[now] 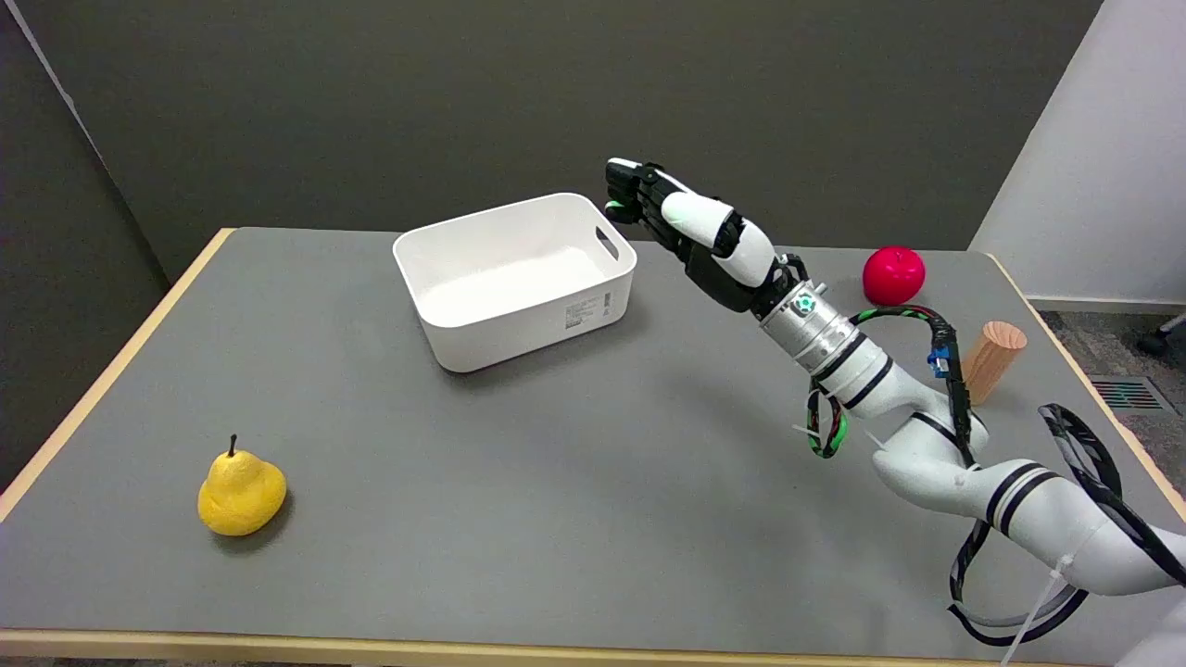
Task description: Pick up the wooden cylinder.
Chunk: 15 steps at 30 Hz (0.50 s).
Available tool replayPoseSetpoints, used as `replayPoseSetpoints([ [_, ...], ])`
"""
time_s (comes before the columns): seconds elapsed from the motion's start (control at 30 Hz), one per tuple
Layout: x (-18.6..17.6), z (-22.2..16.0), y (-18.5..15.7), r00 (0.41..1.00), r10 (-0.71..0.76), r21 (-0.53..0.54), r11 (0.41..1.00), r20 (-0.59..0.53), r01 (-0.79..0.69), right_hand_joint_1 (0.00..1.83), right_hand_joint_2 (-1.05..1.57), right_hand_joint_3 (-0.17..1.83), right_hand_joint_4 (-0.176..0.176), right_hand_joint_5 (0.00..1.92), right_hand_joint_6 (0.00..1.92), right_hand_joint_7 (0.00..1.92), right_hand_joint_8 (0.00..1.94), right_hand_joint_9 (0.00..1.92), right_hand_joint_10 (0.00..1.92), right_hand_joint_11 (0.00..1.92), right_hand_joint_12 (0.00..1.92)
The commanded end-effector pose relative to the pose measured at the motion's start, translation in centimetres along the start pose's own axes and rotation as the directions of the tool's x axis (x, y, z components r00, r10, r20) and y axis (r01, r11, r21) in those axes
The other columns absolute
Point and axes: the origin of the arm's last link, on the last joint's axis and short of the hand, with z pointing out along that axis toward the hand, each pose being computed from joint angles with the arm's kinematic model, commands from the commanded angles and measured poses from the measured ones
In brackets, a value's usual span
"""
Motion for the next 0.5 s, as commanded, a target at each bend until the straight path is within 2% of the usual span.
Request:
replayPoseSetpoints([
  [0.03, 3.2, -0.8, -1.0, 0.984, -0.132, 0.001, 0.991, -0.118, 0.133, 0.19, 0.78, 0.82, -0.105, 0.08, 0.32, 0.09, 0.25, 0.00, 0.44, 0.00, 0.73],
  [0.27, 5.8, -1.2, -2.4, 0.956, -0.221, -0.011, 0.975, -0.190, 0.223, 0.21, 0.78, 0.82, -0.111, 0.08, 0.32, 0.09, 0.26, 0.00, 0.45, 0.00, 0.71],
  [0.33, 6.6, -1.5, -3.1, 0.943, -0.251, -0.008, 0.967, -0.217, 0.255, 0.22, 0.70, 0.96, -0.115, 0.07, 0.33, 0.09, 0.24, 0.04, 0.37, 0.00, 0.73],
  [0.4, 7.2, -2.0, -3.5, 0.935, -0.258, -0.003, 0.964, -0.243, 0.265, 0.21, 0.77, 0.83, -0.114, 0.07, 0.32, 0.08, 0.26, 0.00, 0.46, 0.00, 0.71],
  [0.47, 8.3, -3.0, -4.0, 0.922, -0.246, 0.008, 0.966, -0.300, 0.260, 0.44, 0.68, 1.02, -0.113, 0.06, 0.35, 0.07, 0.30, 0.02, 0.51, 0.00, 0.71],
  [0.5, 8.6, -3.4, -4.1, 0.917, -0.243, 0.010, 0.966, -0.316, 0.259, 0.39, 0.67, 1.03, -0.104, 0.07, 0.36, 0.09, 0.31, 0.04, 0.56, 0.00, 0.79],
])
